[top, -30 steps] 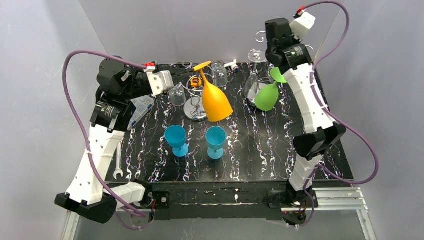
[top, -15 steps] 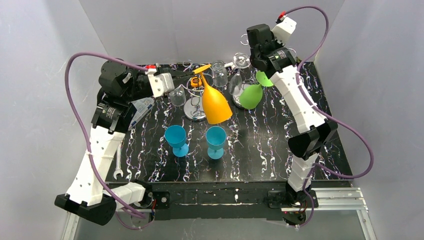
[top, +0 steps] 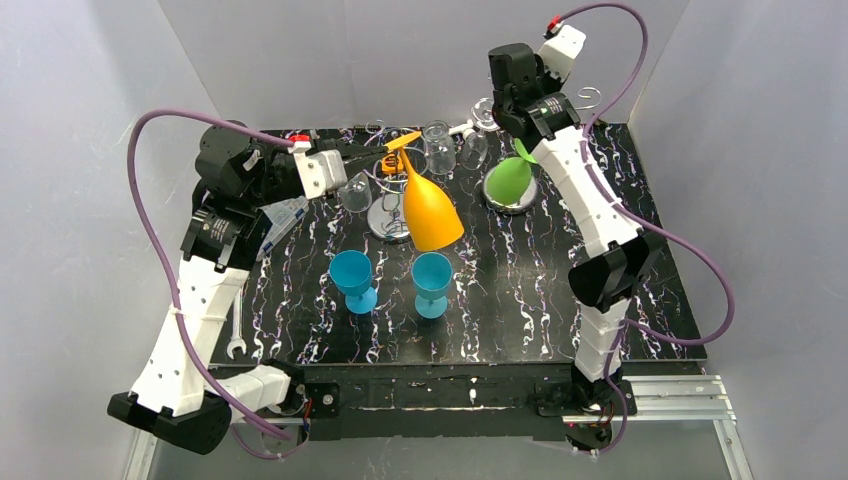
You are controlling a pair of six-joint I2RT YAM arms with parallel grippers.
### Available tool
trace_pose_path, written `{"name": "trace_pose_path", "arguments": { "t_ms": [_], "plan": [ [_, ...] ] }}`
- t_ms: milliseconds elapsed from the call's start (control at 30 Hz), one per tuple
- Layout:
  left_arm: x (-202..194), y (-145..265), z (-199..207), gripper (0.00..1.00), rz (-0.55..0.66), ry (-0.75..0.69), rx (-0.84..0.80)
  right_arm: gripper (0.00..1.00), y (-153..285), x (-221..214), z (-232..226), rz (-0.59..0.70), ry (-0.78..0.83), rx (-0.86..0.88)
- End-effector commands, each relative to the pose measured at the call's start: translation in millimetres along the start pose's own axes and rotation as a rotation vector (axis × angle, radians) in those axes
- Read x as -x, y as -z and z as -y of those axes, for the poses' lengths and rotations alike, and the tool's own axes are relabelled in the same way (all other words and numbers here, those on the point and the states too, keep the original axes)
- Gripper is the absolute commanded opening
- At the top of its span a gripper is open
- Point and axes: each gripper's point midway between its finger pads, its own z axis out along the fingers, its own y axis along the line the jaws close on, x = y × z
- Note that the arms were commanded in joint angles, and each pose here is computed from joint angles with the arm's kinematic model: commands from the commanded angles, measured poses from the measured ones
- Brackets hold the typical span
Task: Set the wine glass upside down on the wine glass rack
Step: Adjust the wine rack at the center of the board.
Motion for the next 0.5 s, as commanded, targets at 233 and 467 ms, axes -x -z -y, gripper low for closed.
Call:
{"name": "trace_pose_path", "arguments": {
  "t_ms": [233,467],
  "plan": [
    [11,3,1,0.0,0.022,-0.027,0.004,0.01,-46,65,40,0.13,-0.267,-0.112],
    [10,2,0,0.0,0.02,-0.03,-0.001,0.04,-91,18,56,-0.007,-0.316,-0.131]
  ]
}}
